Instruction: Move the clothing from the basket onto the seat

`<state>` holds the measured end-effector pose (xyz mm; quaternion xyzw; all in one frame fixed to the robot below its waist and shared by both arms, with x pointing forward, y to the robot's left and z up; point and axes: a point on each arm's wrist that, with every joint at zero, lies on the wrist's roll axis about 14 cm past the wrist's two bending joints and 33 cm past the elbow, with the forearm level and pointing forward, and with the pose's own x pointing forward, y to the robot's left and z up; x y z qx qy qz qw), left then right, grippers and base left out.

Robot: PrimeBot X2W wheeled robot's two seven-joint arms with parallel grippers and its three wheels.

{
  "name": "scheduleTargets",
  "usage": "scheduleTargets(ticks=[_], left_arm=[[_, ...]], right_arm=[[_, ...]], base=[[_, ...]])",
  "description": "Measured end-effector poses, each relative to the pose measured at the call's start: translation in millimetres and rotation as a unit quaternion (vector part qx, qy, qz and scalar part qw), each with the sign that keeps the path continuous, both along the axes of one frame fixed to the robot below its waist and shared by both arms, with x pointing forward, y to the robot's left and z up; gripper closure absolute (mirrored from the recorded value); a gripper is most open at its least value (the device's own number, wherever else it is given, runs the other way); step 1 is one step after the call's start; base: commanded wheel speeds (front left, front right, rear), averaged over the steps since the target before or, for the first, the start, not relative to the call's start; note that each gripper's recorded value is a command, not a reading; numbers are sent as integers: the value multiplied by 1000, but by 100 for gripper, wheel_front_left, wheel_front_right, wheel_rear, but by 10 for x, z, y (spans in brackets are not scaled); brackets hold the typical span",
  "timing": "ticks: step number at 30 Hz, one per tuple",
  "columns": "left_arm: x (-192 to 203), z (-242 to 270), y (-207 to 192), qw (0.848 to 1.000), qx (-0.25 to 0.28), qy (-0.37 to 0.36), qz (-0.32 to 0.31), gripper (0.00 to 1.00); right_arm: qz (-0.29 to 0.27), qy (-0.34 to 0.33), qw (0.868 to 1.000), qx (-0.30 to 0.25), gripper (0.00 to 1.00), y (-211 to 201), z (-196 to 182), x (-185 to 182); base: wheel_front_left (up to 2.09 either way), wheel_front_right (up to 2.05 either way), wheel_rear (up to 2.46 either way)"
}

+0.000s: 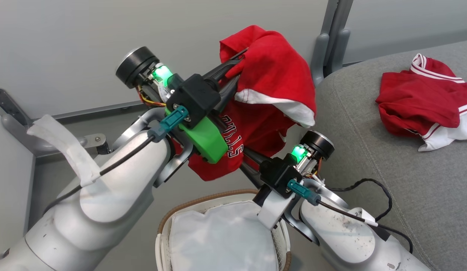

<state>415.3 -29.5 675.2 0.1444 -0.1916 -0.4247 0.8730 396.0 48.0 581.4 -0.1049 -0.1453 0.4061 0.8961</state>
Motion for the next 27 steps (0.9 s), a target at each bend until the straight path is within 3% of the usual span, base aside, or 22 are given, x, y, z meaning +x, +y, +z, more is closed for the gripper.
scheduleTargets(ticks=[5, 6, 7, 8, 9, 27], left_arm=[[100, -240, 172, 999, -13, 40, 26, 100], [119, -295, 208, 998, -17, 49, 31, 85], [136, -345, 240, 997, -22, 57, 36, 60], [148, -389, 263, 997, -25, 63, 40, 13], [157, -442, 288, 996, -29, 69, 44, 0], [-83, -1427, 424, 964, -119, 216, 102, 0]], right_arm=[[-12, -1, 1000, 25, 100, -68, 77, -4], [-16, 0, 999, 30, 100, -92, 84, -4], [-21, 0, 999, 35, 100, -118, 95, 0], [-25, -1, 999, 38, 100, -144, 105, 5], [-30, -3, 999, 43, 100, -175, 125, 15], [-129, -13, 989, 65, 100, -793, 157, 202]], base=[[0, 0, 0], [0, 0, 0], [0, 0, 0], [0, 0, 0], [0, 0, 0], [0, 0, 0]])
